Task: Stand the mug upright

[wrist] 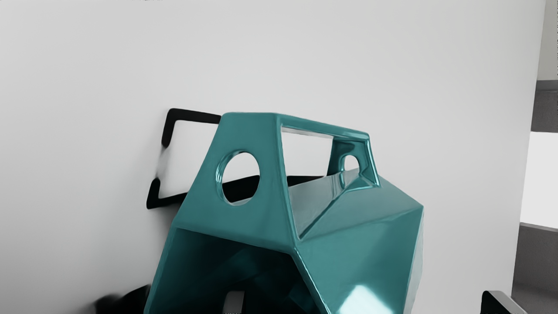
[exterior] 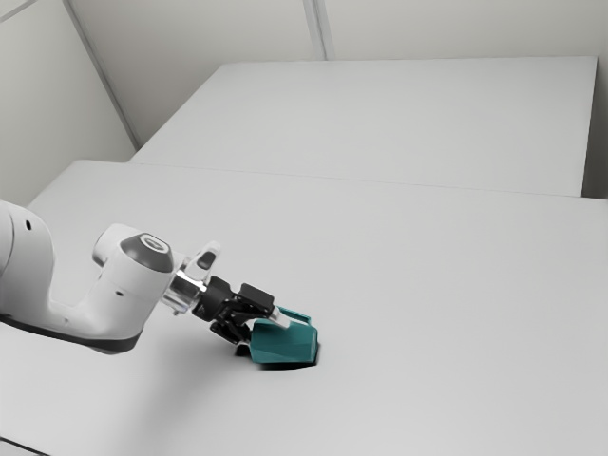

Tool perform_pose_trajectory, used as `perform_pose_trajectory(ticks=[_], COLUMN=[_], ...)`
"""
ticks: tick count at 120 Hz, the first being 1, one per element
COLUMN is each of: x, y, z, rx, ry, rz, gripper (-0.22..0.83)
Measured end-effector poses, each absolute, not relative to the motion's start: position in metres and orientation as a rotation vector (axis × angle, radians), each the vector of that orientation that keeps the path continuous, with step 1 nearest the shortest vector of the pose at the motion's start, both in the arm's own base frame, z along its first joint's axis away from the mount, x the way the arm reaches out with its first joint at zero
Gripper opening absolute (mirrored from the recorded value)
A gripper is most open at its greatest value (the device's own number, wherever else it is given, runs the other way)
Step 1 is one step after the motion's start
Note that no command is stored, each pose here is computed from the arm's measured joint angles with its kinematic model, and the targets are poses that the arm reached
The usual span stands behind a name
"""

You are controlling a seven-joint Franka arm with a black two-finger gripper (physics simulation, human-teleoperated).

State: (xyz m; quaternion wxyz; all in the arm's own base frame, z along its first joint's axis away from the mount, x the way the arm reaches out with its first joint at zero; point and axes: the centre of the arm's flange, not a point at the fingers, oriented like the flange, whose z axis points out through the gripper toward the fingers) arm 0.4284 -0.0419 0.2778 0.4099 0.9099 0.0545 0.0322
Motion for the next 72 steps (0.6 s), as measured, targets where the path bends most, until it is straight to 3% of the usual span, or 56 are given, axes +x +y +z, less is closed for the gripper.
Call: perform_pose_trajectory(ticks=[31, 72], x=[0.4288, 0.4279], y=[-0.0441, -0.0446], z=[0.2776, 0.2752], rx=[2.281, 2.257], ry=[0.138, 0.142], rz=[0.095, 0.122], gripper=[0.42, 0.26])
